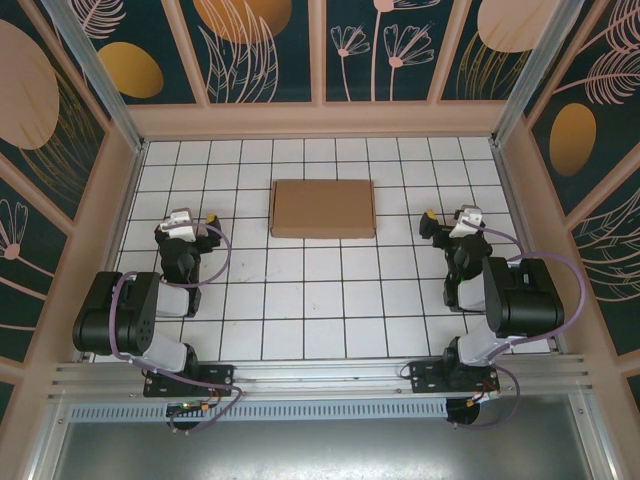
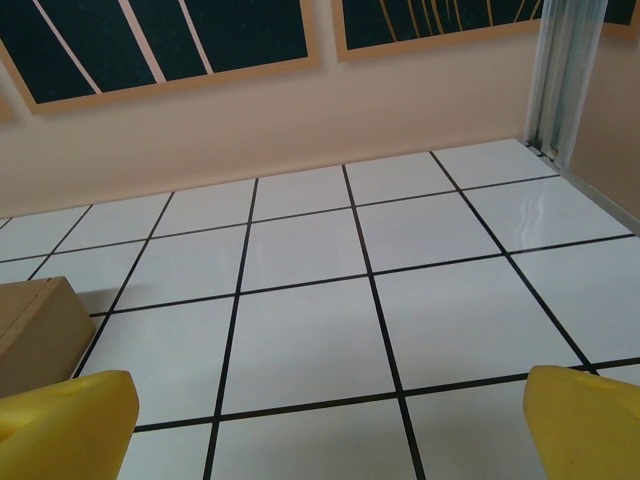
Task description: Fold the paper box
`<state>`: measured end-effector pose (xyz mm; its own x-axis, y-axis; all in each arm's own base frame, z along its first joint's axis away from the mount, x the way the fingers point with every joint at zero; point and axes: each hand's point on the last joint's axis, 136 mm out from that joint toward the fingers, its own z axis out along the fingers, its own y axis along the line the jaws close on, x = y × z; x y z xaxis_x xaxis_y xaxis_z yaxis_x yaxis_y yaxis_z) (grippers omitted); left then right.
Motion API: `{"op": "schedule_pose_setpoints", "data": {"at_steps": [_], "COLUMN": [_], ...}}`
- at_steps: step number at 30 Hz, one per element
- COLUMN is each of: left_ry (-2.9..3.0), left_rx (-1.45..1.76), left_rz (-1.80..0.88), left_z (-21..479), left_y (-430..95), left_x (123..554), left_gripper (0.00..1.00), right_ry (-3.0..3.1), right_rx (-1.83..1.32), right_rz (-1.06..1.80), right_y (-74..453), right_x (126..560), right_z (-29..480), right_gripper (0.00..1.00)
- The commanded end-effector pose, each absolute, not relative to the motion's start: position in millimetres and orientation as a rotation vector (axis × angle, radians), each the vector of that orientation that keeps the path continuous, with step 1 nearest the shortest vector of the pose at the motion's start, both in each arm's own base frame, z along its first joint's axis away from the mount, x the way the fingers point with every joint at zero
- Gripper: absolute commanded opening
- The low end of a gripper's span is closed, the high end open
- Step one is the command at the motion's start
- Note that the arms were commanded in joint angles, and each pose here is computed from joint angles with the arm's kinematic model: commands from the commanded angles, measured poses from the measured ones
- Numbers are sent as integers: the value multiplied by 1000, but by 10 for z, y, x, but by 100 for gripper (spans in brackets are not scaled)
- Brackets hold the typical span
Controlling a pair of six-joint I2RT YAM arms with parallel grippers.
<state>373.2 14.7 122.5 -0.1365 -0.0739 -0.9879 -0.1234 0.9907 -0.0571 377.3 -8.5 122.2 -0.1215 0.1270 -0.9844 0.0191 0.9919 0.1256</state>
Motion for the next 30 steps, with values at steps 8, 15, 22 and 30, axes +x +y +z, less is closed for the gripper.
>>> {"op": "schedule_pose_setpoints", "data": {"at_steps": [8, 15, 22, 30], "left_ry": [1659, 1659, 1661, 1663], "left_rx": [-154, -153, -154, -153], "left_rz": [50, 50, 50, 51], "left_z": [1358, 1360, 1355, 1347], "left_y": [183, 181, 181, 184], "left_x": [3770, 3769, 3772, 3770], "left_gripper": [99, 99, 99, 99], "right_ry": [1689, 1688, 1689, 1688], "right_rx": [78, 77, 77, 76], "right_rz": [111, 101, 100, 101], "right_y": [-69, -64, -62, -61], "right_x": [3777, 3775, 3771, 3773], "right_z": [1246, 1246, 1242, 1244], "right_gripper": [99, 99, 99, 99]}}
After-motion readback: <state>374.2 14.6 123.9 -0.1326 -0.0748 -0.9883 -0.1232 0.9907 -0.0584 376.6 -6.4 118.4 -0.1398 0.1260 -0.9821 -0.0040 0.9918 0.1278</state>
